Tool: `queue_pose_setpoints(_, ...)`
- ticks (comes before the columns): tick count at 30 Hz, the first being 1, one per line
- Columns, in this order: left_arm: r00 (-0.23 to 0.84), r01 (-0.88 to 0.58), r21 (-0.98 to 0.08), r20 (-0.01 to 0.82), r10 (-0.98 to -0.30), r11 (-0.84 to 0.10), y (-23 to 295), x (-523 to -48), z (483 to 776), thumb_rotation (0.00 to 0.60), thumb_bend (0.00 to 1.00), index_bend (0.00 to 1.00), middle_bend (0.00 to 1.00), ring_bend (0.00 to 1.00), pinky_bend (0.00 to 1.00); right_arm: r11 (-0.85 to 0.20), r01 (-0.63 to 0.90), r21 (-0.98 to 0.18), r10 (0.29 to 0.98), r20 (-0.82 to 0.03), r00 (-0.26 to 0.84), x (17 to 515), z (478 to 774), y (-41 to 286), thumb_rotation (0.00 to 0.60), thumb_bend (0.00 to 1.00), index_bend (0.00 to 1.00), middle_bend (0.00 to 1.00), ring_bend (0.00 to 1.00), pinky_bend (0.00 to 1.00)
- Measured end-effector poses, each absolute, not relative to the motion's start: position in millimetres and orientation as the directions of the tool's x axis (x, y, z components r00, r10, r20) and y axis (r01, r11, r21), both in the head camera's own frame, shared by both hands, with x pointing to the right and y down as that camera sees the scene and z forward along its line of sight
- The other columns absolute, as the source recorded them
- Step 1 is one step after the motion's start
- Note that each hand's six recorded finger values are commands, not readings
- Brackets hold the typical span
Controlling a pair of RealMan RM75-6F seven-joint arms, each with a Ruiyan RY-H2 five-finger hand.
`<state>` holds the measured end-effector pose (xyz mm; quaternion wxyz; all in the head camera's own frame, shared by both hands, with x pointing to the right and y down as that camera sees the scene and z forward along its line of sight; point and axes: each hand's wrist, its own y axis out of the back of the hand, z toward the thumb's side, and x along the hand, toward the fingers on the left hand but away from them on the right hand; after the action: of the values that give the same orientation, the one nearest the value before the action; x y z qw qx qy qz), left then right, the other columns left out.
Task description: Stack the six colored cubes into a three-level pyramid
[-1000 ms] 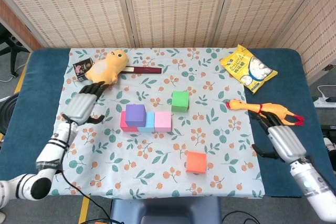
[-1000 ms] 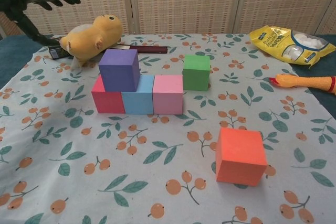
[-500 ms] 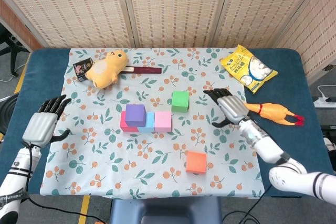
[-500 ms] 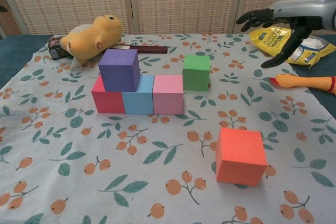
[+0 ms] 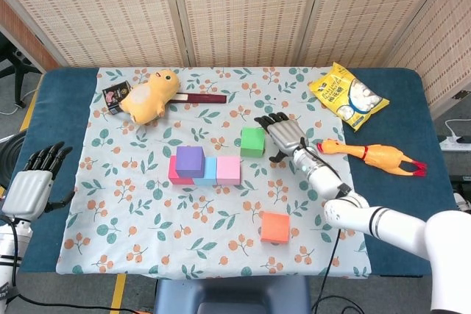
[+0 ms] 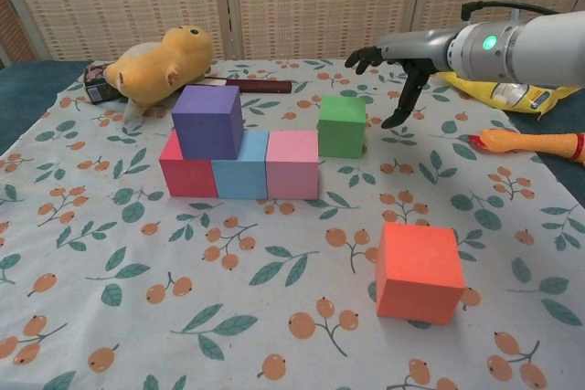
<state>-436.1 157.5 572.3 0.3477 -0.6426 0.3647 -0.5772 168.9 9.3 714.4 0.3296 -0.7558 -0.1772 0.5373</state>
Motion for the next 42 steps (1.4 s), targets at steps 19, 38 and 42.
queue_pose_setpoints(19, 0.062, -0.1, -0.873, 0.474, -0.878, -0.478, 161, -443, 563, 0.6, 0.29, 0.09, 0.0, 0.0, 0.09, -0.7, -0.159, -0.696, 0.616, -0.702, 0.358, 136, 757, 1, 0.6, 0.08, 0.08, 0.07, 0.0, 0.0)
queue_pose_setpoints(38, 0.069, -0.133, -0.87, 0.469, -0.88, -0.474, 165, -448, 560, 0.6, 0.29, 0.09, 0.0, 0.0, 0.09, -0.69, -0.15, -0.708, 0.635, -0.692, 0.343, 125, 769, -2, 0.6, 0.14, 0.34, 0.14, 0.0, 0.0)
queue_pose_setpoints(42, 0.067, -0.131, -0.871, 0.469, -0.881, -0.474, 166, -451, 559, 0.6, 0.29, 0.09, 0.0, 0.0, 0.09, -0.685, -0.128, -0.717, 0.65, -0.681, 0.339, 127, 766, -5, 0.6, 0.16, 0.39, 0.17, 0.0, 0.0)
